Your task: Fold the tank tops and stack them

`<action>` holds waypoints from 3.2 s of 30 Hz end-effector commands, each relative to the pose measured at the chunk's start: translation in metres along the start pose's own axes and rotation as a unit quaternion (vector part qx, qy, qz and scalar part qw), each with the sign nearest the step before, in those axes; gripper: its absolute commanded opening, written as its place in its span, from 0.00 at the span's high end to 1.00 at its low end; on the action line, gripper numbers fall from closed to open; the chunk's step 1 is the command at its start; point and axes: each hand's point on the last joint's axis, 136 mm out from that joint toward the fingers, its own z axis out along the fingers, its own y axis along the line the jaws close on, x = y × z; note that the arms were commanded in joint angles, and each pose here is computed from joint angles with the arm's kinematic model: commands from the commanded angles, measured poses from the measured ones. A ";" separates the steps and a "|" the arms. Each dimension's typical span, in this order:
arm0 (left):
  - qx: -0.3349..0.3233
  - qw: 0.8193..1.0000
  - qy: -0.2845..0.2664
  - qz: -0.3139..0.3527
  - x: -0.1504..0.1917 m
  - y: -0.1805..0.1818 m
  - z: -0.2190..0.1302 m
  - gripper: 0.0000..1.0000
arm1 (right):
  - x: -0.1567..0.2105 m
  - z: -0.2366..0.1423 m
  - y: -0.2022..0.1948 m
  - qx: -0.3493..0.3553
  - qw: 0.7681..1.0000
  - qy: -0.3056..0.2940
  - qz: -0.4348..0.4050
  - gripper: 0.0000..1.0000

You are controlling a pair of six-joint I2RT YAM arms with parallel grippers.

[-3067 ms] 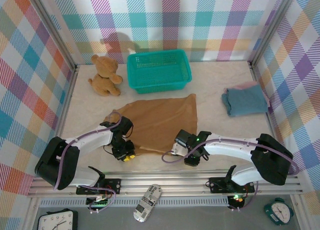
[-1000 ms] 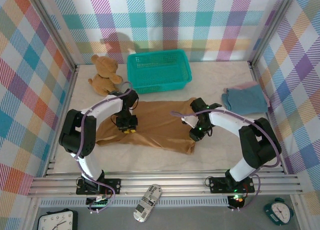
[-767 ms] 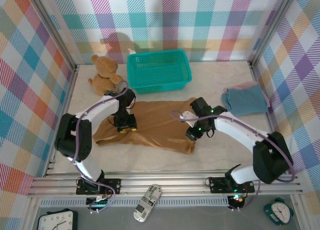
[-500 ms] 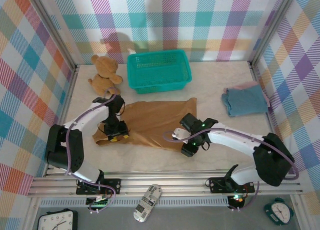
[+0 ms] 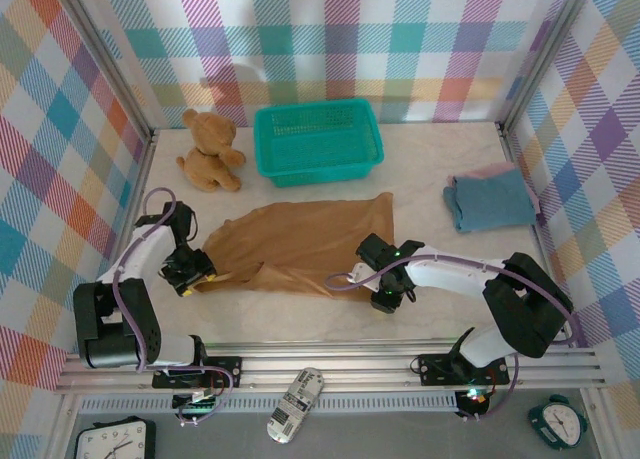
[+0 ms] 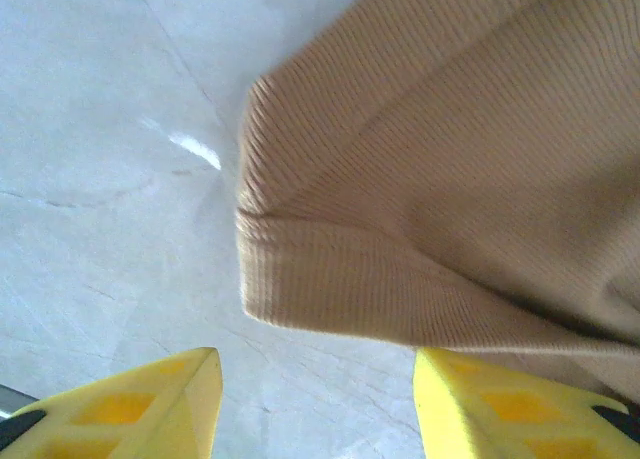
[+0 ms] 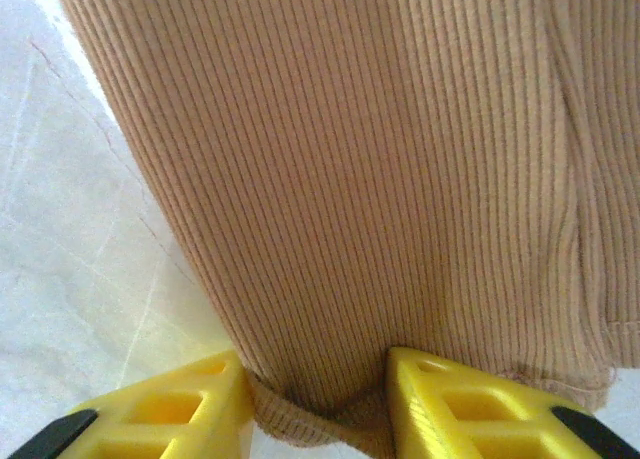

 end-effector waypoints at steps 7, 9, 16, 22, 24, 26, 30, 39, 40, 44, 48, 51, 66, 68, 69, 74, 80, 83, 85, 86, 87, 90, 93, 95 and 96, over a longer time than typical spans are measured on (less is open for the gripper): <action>-0.028 1.000 -0.008 0.005 -0.014 0.008 0.020 0.47 | 0.015 0.008 -0.008 0.001 1.000 0.023 0.006 0.61; -0.020 1.000 -0.004 0.005 -0.017 0.002 0.023 0.51 | 0.015 0.007 -0.010 0.002 1.000 0.022 0.012 0.61; -0.004 1.000 0.009 0.010 -0.021 -0.008 0.023 0.87 | 0.017 0.006 -0.010 0.002 1.000 0.018 0.020 0.62; 0.006 1.000 0.018 0.012 -0.024 -0.016 -0.014 1.00 | 0.017 0.004 -0.009 -0.006 1.000 0.015 0.024 0.67; 0.008 1.000 0.025 0.006 -0.028 -0.015 -0.021 1.00 | 0.017 0.003 -0.010 -0.008 0.999 0.013 0.028 0.69; 0.017 0.999 0.043 -0.008 -0.033 -0.015 -0.017 1.00 | 0.017 0.004 -0.013 -0.008 0.999 0.012 0.034 0.71; 0.022 0.998 0.064 -0.019 -0.046 -0.024 -0.003 0.97 | 0.018 0.004 -0.012 -0.014 0.999 0.013 0.034 0.72; -0.002 0.995 0.098 -0.005 -0.072 -0.034 0.028 0.85 | 0.016 -0.002 -0.006 -0.027 0.999 0.002 0.038 0.71; -0.006 0.995 0.098 -0.001 -0.074 -0.034 0.030 0.81 | 0.016 -0.003 -0.006 -0.028 0.999 0.002 0.040 0.70; -0.023 0.995 0.094 0.012 -0.081 -0.030 0.030 0.68 | 0.011 -0.013 -0.009 -0.022 0.998 -0.010 0.051 0.66; -0.021 0.997 0.071 0.022 -0.084 -0.028 0.011 0.56 | -0.004 -0.036 -0.016 -0.009 0.997 -0.050 0.066 0.61; -0.002 0.999 0.048 0.025 -0.081 -0.030 -0.015 0.52 | -0.022 -0.059 -0.019 -0.008 0.991 -0.108 0.080 0.54; 0.109 0.987 0.063 0.101 -0.027 -0.121 -0.003 0.54 | -0.108 -0.038 -0.043 -0.084 0.925 -0.212 0.304 0.45; 0.093 0.986 0.073 0.117 -0.025 -0.121 0.011 0.55 | -0.103 -0.022 -0.041 -0.090 0.926 -0.185 0.317 0.45; 0.087 0.986 0.083 0.119 -0.022 -0.119 0.017 0.56 | -0.099 -0.015 -0.040 -0.093 0.926 -0.172 0.324 0.46; 0.048 0.984 0.117 0.124 -0.002 -0.095 0.036 0.60 | -0.076 0.009 -0.025 -0.112 0.922 -0.104 0.356 0.47; 0.032 0.980 0.151 0.122 0.032 -0.068 0.030 0.60 | -0.035 0.015 -0.007 -0.113 0.903 -0.037 0.414 0.48; 0.036 0.979 0.163 0.120 0.048 -0.058 0.024 0.59 | -0.025 0.010 -0.001 -0.118 0.894 -0.021 0.431 0.48; 0.056 0.977 0.170 0.119 0.056 -0.062 0.016 0.58 | -0.020 0.004 0.005 -0.125 0.892 -0.014 0.434 0.48; 0.066 0.976 0.165 0.124 0.058 -0.065 0.010 0.58 | -0.017 0.000 0.007 -0.126 0.893 -0.013 0.432 0.48; 0.071 0.976 0.153 0.134 0.056 -0.069 0.002 0.57 | -0.016 -0.006 0.006 -0.123 0.895 -0.018 0.429 0.47; 0.103 0.976 0.087 0.169 0.029 -0.089 -0.021 0.54 | -0.026 -0.031 -0.019 -0.093 0.906 -0.082 0.405 0.45; 0.131 0.966 0.033 0.222 -0.010 -0.124 -0.033 0.52 | -0.043 -0.052 -0.059 -0.088 0.904 -0.152 0.390 0.43; 0.141 0.958 0.012 0.248 -0.038 -0.151 -0.037 0.52 | -0.046 -0.057 -0.083 -0.068 0.914 -0.165 0.364 0.40; 0.158 0.954 0.011 0.254 -0.047 -0.166 -0.038 0.52 | -0.046 -0.058 -0.095 -0.058 0.918 -0.168 0.355 0.37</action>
